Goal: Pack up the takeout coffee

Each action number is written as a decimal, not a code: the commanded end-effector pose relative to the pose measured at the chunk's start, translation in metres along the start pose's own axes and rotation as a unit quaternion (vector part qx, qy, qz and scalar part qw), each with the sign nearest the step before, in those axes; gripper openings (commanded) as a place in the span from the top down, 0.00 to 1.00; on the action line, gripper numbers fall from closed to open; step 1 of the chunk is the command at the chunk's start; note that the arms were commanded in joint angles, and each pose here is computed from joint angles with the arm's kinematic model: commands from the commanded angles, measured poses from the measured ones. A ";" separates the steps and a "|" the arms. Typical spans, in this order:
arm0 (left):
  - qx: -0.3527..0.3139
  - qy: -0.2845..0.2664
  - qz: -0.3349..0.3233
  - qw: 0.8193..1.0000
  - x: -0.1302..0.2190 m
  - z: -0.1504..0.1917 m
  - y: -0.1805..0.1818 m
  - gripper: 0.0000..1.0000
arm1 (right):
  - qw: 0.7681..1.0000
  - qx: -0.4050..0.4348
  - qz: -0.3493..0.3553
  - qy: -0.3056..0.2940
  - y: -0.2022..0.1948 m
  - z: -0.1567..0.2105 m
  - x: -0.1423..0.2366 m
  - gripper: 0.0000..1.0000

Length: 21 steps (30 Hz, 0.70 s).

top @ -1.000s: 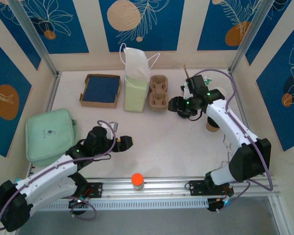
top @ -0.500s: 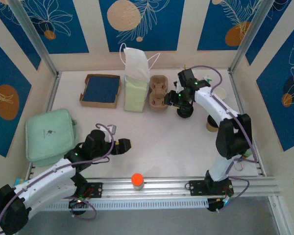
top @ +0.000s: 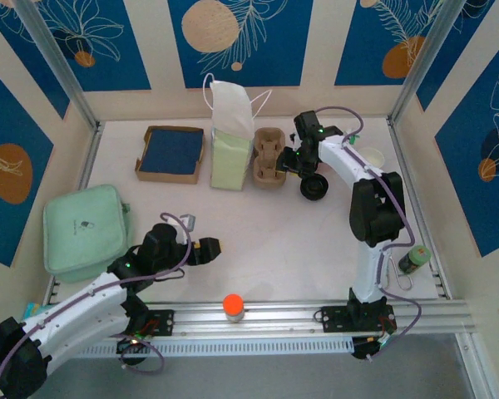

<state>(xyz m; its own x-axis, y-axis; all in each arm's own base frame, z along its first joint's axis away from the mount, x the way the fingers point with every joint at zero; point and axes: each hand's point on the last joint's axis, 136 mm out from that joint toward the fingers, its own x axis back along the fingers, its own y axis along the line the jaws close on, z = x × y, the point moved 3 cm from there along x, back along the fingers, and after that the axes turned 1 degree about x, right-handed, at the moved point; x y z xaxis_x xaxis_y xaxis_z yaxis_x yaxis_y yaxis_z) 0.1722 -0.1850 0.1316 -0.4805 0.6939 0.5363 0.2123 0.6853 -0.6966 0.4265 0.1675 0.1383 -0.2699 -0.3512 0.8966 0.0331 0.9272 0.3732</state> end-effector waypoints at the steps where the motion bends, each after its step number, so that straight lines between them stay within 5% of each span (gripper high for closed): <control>1: 0.000 -0.014 -0.007 1.000 0.002 -0.004 0.004 0.17 | 1.000 0.006 0.003 0.003 0.004 -0.003 0.002 0.58; 21: -0.003 -0.017 -0.009 1.000 0.003 -0.005 0.004 0.17 | 1.000 0.004 -0.003 0.013 0.007 -0.002 -0.010 0.64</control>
<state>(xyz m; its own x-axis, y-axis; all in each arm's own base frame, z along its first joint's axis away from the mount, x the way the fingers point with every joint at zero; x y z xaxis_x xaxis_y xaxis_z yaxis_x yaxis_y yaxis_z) 0.1734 -0.1833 0.1320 -0.4928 0.6853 0.5362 0.2089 0.6914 -0.6916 0.4314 0.1707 0.1358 -0.2663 -0.3473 0.8991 0.0314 0.9292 0.3683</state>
